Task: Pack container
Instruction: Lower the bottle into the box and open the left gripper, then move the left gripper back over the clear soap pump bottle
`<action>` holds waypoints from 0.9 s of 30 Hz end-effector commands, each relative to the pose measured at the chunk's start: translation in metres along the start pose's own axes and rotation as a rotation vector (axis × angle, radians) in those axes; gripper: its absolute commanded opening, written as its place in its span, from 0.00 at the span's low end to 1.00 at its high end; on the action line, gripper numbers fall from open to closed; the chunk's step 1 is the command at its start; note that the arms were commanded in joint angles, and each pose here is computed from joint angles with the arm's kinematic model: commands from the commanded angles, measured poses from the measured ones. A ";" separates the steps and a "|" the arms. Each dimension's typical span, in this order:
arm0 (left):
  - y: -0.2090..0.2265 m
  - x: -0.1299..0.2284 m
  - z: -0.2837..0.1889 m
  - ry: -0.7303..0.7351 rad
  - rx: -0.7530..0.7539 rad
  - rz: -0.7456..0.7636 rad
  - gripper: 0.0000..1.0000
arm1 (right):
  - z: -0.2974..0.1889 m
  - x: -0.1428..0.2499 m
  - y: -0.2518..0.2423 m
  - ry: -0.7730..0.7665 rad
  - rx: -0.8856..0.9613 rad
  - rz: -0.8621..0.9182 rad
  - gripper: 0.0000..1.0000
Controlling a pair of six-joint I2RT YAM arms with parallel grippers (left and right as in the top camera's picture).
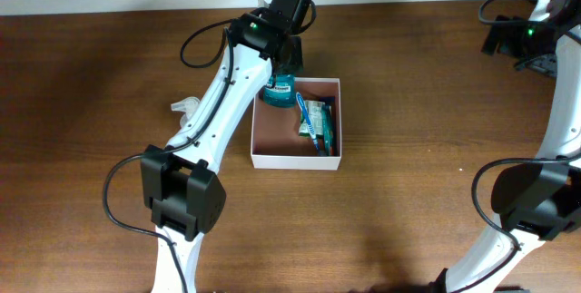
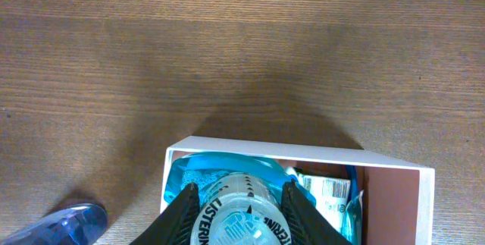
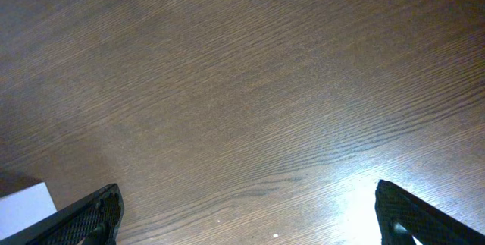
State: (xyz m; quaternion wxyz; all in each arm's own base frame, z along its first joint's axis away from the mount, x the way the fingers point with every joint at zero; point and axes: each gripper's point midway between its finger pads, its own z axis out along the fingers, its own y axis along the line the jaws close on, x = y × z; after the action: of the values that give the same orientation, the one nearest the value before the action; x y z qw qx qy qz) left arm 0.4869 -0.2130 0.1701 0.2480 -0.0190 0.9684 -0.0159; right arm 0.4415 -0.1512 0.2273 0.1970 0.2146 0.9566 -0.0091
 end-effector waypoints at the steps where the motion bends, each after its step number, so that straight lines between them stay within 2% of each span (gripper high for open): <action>1: -0.002 -0.010 -0.006 -0.043 -0.008 -0.014 0.46 | -0.011 -0.002 0.002 -0.025 -0.011 0.007 0.99; 2: -0.002 -0.010 -0.006 -0.043 -0.009 -0.013 0.53 | -0.011 -0.002 0.002 -0.025 -0.011 0.007 0.99; 4: -0.002 -0.010 -0.006 -0.043 -0.009 -0.010 0.59 | -0.011 -0.002 0.002 -0.025 -0.012 0.007 0.98; 11: -0.002 -0.013 -0.009 -0.051 -0.008 0.099 0.63 | -0.011 -0.002 0.002 -0.025 -0.011 0.007 0.99; 15: 0.006 -0.030 -0.029 -0.102 -0.011 0.103 0.64 | -0.011 -0.002 0.002 -0.025 -0.011 0.007 0.98; 19: 0.032 -0.060 -0.061 -0.204 -0.078 0.054 0.65 | -0.011 -0.002 0.002 -0.025 -0.011 0.007 0.98; 22: 0.055 -0.079 -0.082 -0.266 -0.128 0.010 0.72 | -0.011 -0.002 0.002 -0.025 -0.011 0.007 0.99; 24: 0.073 -0.087 -0.094 -0.285 -0.139 -0.023 0.74 | -0.011 -0.002 0.002 -0.025 -0.011 0.007 0.99; 27: 0.102 -0.088 -0.104 -0.272 -0.174 -0.059 0.87 | -0.011 -0.002 0.002 -0.025 -0.011 0.007 0.99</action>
State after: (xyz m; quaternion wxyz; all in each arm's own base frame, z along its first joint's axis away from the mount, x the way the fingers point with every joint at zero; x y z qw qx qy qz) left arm 0.5174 -0.1473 0.2591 0.3447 -0.0380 0.9371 0.0407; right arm 0.4415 -0.1512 0.2273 0.1970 0.2146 0.9566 -0.0089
